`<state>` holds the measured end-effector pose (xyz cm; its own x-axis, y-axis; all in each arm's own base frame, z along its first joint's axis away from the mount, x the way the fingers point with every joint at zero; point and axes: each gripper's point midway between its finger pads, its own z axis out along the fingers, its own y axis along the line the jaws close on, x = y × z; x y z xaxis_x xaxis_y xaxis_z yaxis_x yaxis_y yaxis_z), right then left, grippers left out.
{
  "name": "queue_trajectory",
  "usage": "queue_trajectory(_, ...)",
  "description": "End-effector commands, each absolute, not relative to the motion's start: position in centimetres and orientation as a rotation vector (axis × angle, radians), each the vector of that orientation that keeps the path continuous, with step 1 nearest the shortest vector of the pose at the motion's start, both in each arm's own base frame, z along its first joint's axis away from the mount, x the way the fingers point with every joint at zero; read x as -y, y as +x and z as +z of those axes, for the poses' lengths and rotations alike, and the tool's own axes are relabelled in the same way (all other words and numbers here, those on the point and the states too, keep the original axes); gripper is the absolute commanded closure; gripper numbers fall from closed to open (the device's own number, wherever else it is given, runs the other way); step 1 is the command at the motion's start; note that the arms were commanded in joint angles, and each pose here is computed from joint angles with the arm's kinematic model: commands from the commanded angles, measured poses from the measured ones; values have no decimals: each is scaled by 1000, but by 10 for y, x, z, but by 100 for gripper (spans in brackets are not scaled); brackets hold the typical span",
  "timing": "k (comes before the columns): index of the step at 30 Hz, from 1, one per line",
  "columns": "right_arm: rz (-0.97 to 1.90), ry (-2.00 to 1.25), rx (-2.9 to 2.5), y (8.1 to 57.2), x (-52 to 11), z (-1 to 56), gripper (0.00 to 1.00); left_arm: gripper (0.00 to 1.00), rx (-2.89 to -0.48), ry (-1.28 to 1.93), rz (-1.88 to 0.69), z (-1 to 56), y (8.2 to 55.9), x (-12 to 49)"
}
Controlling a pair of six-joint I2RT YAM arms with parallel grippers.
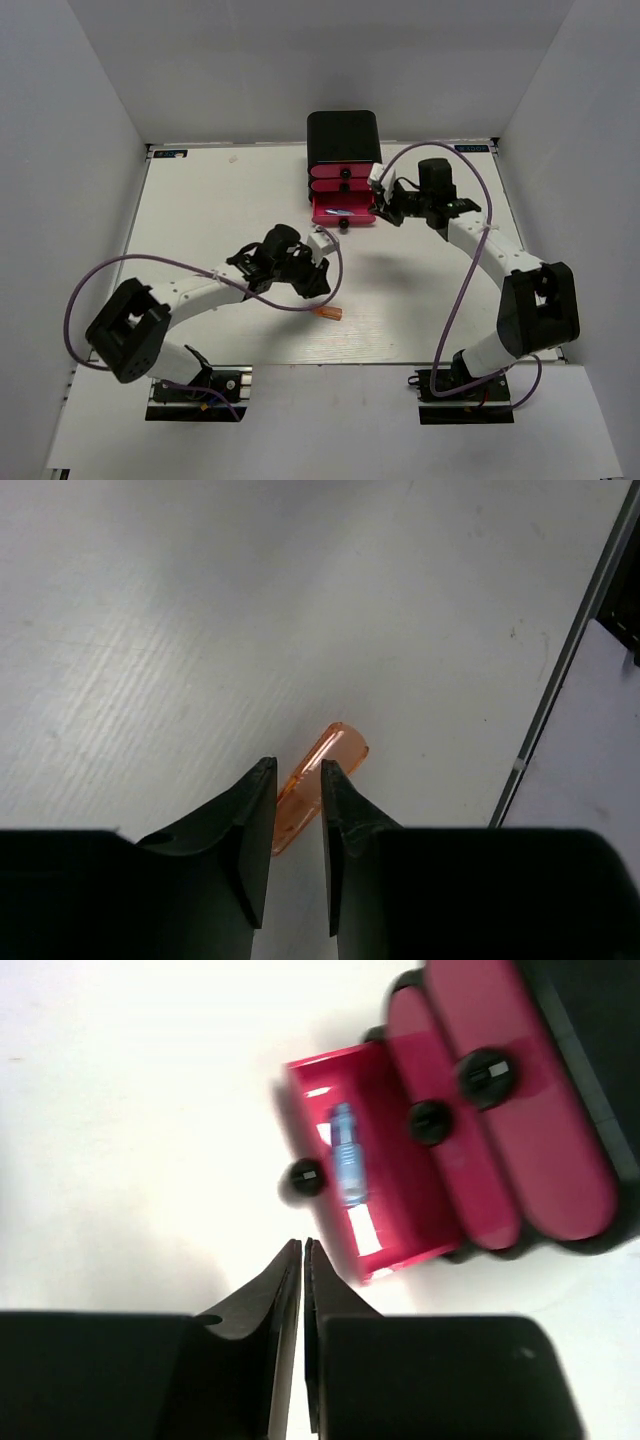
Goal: Sort the stationery into containers
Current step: Grab a piece of stationery with the left arm
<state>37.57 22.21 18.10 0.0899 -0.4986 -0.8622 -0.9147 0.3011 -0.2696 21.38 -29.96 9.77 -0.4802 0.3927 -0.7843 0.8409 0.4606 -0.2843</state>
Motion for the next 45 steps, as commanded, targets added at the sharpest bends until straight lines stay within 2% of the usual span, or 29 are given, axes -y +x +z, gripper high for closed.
queue_trajectory(1,656,-1304,-1601,350,-221,171,89,65,-2010,1278,-932,91,194,313)
queue_trajectory(3,659,-1290,-1626,345,-213,164,87,57,-2024,1346,-939,79,184,317)
queue_trajectory(4,655,-1283,-1627,344,-210,164,85,49,-2019,1383,-931,77,182,318)
queue_trajectory(7,660,-1263,-1645,341,-204,161,84,42,-2014,1442,-892,72,176,319)
queue_trajectory(10,673,-1241,-1659,341,-199,161,83,39,-2037,1476,-856,64,170,316)
queue_trajectory(21,764,-1187,-1647,331,-192,168,80,39,-2131,1514,-576,17,183,310)
queue_trajectory(28,776,-1158,-1647,322,-184,167,80,46,-2115,1531,-499,15,190,313)
queue_trajectory(34,780,-1138,-1645,319,-179,168,80,48,-2180,1531,-385,0,181,299)
queue_trajectory(35,778,-1134,-1646,319,-178,169,80,53,-2185,1493,-345,0,184,299)
queue_trajectory(36,776,-1133,-1644,320,-177,169,80,53,-2196,1473,-336,0,185,299)
queue_trajectory(40,785,-1122,-1649,320,-175,169,80,79,-2219,1381,-317,9,197,309)
queue_trajectory(45,771,-1109,-1658,322,-172,169,70,89,-2164,1232,-433,49,218,340)
